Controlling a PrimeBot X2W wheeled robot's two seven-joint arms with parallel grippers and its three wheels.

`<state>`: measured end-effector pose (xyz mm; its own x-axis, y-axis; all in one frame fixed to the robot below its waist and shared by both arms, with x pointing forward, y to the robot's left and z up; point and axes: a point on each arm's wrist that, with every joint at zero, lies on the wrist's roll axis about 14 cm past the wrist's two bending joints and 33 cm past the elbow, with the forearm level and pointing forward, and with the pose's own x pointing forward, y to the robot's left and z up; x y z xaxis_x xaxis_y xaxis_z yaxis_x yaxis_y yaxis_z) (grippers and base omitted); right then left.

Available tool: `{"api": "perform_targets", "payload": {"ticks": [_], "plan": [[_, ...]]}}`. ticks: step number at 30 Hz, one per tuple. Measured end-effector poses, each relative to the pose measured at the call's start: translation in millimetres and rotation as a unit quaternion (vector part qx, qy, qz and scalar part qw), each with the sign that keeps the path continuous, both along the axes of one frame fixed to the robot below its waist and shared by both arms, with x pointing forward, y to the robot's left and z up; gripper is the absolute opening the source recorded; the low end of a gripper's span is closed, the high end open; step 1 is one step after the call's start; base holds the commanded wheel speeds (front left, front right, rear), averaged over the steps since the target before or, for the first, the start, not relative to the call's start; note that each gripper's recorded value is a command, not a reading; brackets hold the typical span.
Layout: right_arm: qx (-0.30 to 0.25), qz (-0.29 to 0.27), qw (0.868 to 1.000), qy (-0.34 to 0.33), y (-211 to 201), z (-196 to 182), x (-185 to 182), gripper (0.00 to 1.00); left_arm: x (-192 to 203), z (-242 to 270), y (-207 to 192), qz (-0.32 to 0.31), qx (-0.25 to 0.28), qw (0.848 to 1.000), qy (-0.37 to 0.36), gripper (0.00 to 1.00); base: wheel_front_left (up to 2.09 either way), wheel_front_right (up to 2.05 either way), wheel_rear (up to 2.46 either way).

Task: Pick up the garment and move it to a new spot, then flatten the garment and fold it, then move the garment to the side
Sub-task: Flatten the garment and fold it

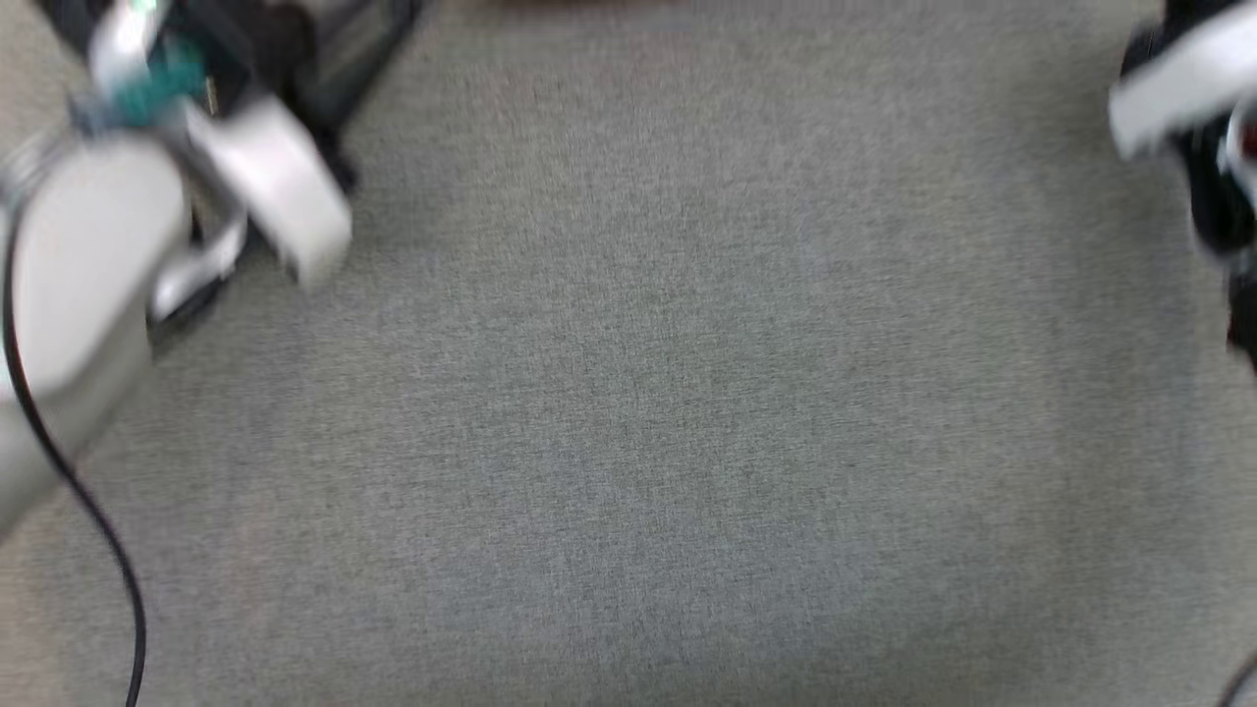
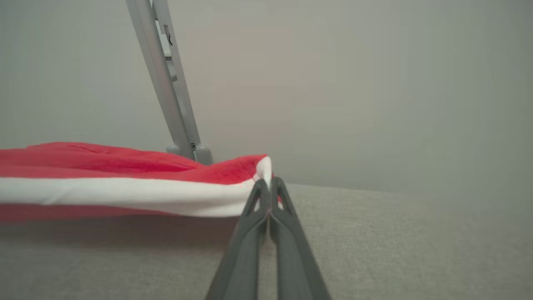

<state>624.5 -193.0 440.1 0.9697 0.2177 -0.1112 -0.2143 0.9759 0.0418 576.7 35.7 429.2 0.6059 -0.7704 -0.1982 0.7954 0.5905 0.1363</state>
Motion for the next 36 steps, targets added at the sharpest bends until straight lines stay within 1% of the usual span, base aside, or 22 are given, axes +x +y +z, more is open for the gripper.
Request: {"api": "perform_targets", "payload": {"ticks": [3, 6, 12, 17, 18, 20, 21, 22, 23, 27, 32, 35, 36], "plan": [[0.008, -0.002, 1.0, 0.025, -9, -11, -35, 0.0, -39, -7, 6, -0.006, 0.008, 1.0, 0.017, 0.0, 0.0, 0.0, 0.0], [0.018, -0.006, 0.999, 0.036, -15, -12, -65, 0.0, -79, -11, 8, -0.004, 0.012, 0.999, 0.031, 0.0, 0.0, 0.0, 0.0], [0.036, -0.005, 0.998, 0.044, -12, -7, -117, 0.0, -137, -3, 14, 0.023, 0.005, 0.999, 0.044, 0.0, 0.0, 0.0, 0.0], [0.062, -0.012, 0.998, 0.032, -11, 8, -154, 0.0, -166, 17, 17, 0.077, -0.035, 0.995, 0.051, 0.0, 0.0, 0.0, 0.0], [0.062, -0.012, 0.998, 0.032, -11, 8, -154, 0.0, -166, 17, 17, 0.077, -0.035, 0.995, 0.051, 0.0, 0.0, 0.0, 0.0], [0.074, -0.018, 0.997, 0.028, -12, 12, -169, 0.0, -178, 24, 17, 0.099, -0.054, 0.992, 0.056, 0.0, 0.0, 0.0, 0.0], [0.078, -0.021, 0.996, 0.026, -13, 14, -176, 0.0, -185, 27, 17, 0.104, -0.06, 0.991, 0.058, 0.0, 0.0, 0.0, 0.0], [0.08, -0.027, 0.996, 0.028, -16, 12, -190, 0.0, -199, 28, 19, 0.112, -0.063, 0.99, 0.06, 0.0, 0.0, 0.0, 0.0], [0.08, -0.027, 0.996, 0.028, -16, 12, -190, 0.0, -199, 28, 19, 0.112, -0.063, 0.99, 0.06, 0.0, 0.0, 0.0, 0.0], [0.081, -0.023, 0.995, 0.044, -14, 4, -214, 0.0, -223, 26, 29, 0.125, -0.058, 0.988, 0.071, 0.0, 0.0, 0.0, 0.0], [0.077, -0.021, 0.995, 0.051, -17, 9, -238, 0.0, -257, 23, 36, 0.121, -0.034, 0.988, 0.093, 0.0, 0.0, 0.0, 0.0], [0.072, -0.02, 0.995, 0.061, -18, 15, -252, 0.0, -272, 23, 42, 0.131, -0.017, 0.986, 0.106, 0.0, 0.0, 0.0, 0.0], [0.071, -0.019, 0.995, 0.064, -17, 17, -257, 0.0, -275, 26, 44, 0.136, -0.019, 0.985, 0.106, 0.0, 0.0, 0.0, 0.0]]}}
